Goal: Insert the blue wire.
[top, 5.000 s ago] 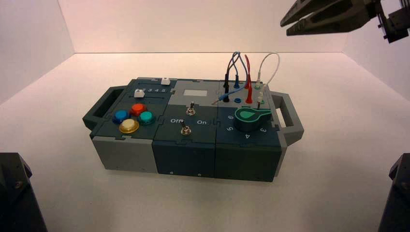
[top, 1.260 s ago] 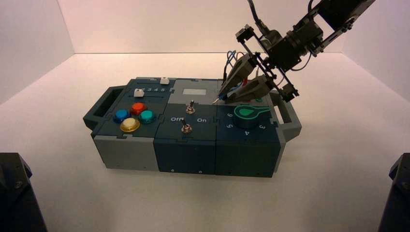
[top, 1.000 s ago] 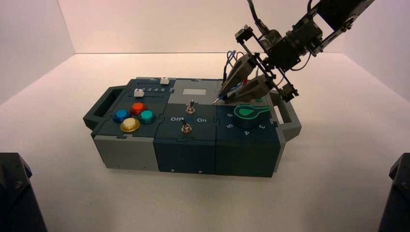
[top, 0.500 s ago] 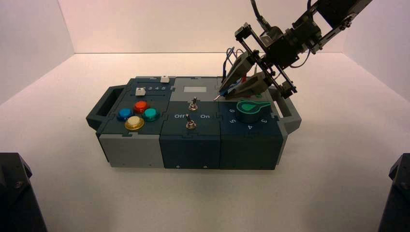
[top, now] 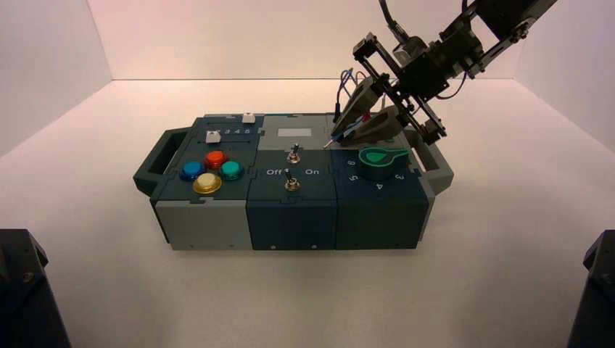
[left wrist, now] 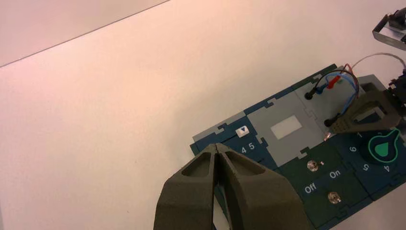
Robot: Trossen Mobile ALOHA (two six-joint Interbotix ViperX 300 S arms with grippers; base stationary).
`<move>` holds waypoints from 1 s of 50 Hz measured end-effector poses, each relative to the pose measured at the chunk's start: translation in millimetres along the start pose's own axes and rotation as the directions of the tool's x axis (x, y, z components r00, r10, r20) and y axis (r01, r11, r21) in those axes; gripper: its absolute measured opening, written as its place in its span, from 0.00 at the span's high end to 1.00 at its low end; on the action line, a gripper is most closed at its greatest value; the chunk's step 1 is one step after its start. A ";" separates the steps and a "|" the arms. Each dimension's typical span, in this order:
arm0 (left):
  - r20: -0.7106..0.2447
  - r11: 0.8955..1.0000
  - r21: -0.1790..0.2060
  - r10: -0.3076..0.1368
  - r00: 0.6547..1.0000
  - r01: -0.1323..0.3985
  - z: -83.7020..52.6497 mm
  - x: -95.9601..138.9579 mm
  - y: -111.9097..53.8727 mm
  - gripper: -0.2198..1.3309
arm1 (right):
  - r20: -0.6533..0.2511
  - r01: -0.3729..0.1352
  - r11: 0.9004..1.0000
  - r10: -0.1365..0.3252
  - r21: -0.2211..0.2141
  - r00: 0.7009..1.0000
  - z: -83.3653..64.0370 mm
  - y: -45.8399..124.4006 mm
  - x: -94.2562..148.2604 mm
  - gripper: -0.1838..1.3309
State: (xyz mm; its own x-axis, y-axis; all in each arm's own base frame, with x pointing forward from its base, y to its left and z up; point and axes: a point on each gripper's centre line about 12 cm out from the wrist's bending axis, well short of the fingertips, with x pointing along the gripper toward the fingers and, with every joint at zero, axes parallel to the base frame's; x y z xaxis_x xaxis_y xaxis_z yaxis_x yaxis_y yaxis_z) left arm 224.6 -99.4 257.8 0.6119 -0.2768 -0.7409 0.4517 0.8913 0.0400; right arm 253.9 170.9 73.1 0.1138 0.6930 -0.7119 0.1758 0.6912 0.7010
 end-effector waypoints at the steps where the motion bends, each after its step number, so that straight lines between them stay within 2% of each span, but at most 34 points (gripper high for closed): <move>1: 0.002 1.000 0.000 0.000 1.000 0.000 0.1 -0.4 0.0 0.96 | 0.002 0.000 1.000 0.000 -0.001 1.000 0.3 0.6 0.2 0.53; 40: -0.001 1.000 -0.001 -0.001 1.000 0.001 -4.2 -1.2 -0.4 0.96 | 0.022 0.005 1.000 -0.005 0.004 1.000 3.7 1.0 0.1 0.55; 50: -0.001 1.000 -0.001 -0.001 1.000 0.001 -4.6 -1.0 -0.4 0.96 | 0.026 0.004 1.000 -0.005 0.007 1.000 4.5 1.1 0.3 0.58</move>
State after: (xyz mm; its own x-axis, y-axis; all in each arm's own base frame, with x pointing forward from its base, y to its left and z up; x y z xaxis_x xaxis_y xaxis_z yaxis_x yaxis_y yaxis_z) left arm 220.8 -97.8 255.5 0.6105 -0.2772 -0.7419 0.4515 0.8915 0.0384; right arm 258.6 170.9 73.4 0.1384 0.6843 -0.7160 0.1836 0.6926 0.6975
